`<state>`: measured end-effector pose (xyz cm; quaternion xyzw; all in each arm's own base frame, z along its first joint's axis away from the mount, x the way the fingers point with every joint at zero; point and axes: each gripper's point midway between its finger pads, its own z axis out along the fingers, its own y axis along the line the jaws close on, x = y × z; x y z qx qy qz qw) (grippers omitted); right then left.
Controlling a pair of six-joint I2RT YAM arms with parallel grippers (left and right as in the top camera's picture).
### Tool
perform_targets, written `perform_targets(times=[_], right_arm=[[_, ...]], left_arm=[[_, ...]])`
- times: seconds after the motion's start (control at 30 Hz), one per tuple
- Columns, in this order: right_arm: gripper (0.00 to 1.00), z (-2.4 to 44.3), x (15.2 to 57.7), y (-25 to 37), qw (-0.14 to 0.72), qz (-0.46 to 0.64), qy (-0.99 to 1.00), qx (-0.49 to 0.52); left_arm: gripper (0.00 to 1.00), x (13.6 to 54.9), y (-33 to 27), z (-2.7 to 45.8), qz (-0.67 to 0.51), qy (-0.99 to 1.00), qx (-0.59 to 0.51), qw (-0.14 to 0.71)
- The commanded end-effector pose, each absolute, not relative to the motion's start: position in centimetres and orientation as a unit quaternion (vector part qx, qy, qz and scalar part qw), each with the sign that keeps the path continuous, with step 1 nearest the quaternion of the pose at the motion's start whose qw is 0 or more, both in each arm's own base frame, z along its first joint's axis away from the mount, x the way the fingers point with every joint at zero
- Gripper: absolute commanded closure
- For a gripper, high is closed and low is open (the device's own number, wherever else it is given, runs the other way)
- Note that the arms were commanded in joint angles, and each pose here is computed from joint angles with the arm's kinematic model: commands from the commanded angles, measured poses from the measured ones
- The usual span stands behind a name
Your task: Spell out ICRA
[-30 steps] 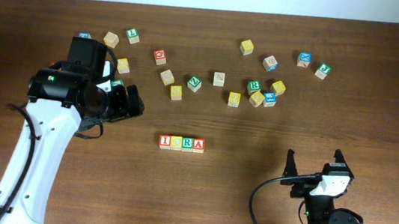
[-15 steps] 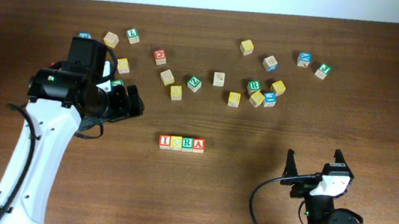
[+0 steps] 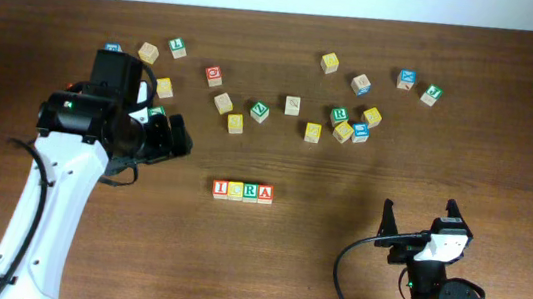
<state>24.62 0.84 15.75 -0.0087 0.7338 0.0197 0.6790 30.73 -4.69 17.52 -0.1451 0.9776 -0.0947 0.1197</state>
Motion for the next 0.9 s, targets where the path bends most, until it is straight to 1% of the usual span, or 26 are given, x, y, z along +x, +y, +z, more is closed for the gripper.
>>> perform_targets(times=[0.0,0.13,0.23,0.4,0.5,0.63,0.77,0.87], right_arm=[[0.02,15.5,24.6,0.3,0.678,0.012,0.735,0.002],[0.02,15.5,24.6,0.3,0.678,0.012,0.735,0.002],[0.02,15.5,24.6,0.3,0.678,0.012,0.735,0.002],[0.01,15.5,24.6,0.3,0.678,0.012,0.735,0.002],[0.02,15.5,24.6,0.3,0.678,0.012,0.735,0.002],[0.02,15.5,24.6,0.3,0.678,0.012,0.735,0.002],[0.02,15.5,24.6,0.3,0.678,0.012,0.735,0.002],[0.02,15.5,24.6,0.3,0.678,0.012,0.735,0.002]], left_arm=[[0.01,30.1,-3.7,17.6,-0.068,0.980,-0.148,0.116],[0.01,29.8,-3.8,18.4,-0.073,0.978,-0.146,0.126],[0.01,29.6,-4.1,19.5,-0.083,0.978,-0.118,0.147],[0.01,29.1,-4.4,21.6,-0.080,0.976,-0.001,0.200],[0.01,28.7,-5.9,22.4,-0.105,0.960,0.092,0.245],[0.01,26.9,-5.9,22.0,-0.112,0.952,0.087,0.270],[0.01,25.6,-5.5,21.8,-0.109,0.940,0.084,0.313],[0.01,23.4,-3.9,21.3,-0.099,0.940,0.057,0.322]])
